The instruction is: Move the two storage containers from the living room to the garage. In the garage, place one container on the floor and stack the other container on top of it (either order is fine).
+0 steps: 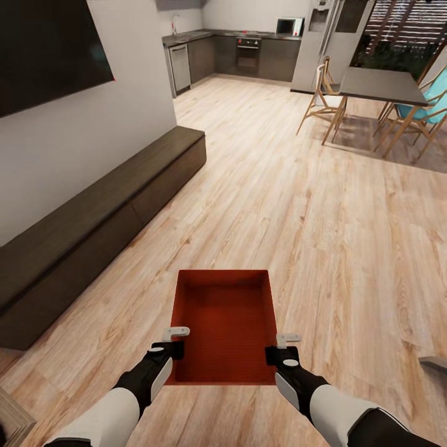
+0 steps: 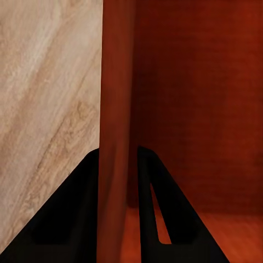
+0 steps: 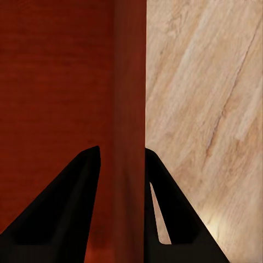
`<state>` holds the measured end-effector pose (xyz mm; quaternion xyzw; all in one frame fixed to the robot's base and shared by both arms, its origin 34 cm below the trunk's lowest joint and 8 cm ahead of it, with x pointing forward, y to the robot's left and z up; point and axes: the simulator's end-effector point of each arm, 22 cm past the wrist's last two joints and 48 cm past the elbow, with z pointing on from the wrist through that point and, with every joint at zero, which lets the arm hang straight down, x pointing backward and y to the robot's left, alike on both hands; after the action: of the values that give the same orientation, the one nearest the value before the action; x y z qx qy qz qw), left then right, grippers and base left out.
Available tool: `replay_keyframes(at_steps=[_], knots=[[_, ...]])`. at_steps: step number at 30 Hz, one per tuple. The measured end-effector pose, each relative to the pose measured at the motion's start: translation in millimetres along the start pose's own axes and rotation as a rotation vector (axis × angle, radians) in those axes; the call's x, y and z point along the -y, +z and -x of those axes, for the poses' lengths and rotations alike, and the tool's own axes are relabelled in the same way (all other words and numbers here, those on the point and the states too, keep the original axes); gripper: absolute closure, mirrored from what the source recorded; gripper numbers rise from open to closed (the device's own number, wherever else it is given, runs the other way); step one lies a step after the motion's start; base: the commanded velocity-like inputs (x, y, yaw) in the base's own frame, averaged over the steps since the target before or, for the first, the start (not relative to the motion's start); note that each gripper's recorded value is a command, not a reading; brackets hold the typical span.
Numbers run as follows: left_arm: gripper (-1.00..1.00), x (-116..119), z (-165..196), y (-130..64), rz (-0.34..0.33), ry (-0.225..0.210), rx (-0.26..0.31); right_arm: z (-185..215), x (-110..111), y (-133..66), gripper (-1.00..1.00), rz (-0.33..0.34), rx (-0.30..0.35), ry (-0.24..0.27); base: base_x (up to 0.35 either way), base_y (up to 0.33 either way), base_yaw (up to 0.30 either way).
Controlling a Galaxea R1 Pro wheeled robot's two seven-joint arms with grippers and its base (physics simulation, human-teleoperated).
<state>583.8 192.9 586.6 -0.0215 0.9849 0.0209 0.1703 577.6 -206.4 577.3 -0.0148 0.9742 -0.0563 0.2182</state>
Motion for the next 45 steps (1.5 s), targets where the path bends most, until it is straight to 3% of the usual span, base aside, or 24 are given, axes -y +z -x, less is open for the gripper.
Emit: replay_keyframes(at_steps=[45], knots=[[1.00,0.1,35.0,-22.4,-0.002,-0.003,0.070,37.3,3.9,-17.9,1.00,-0.004,0.070,0.007,0.000,0.000,0.000]])
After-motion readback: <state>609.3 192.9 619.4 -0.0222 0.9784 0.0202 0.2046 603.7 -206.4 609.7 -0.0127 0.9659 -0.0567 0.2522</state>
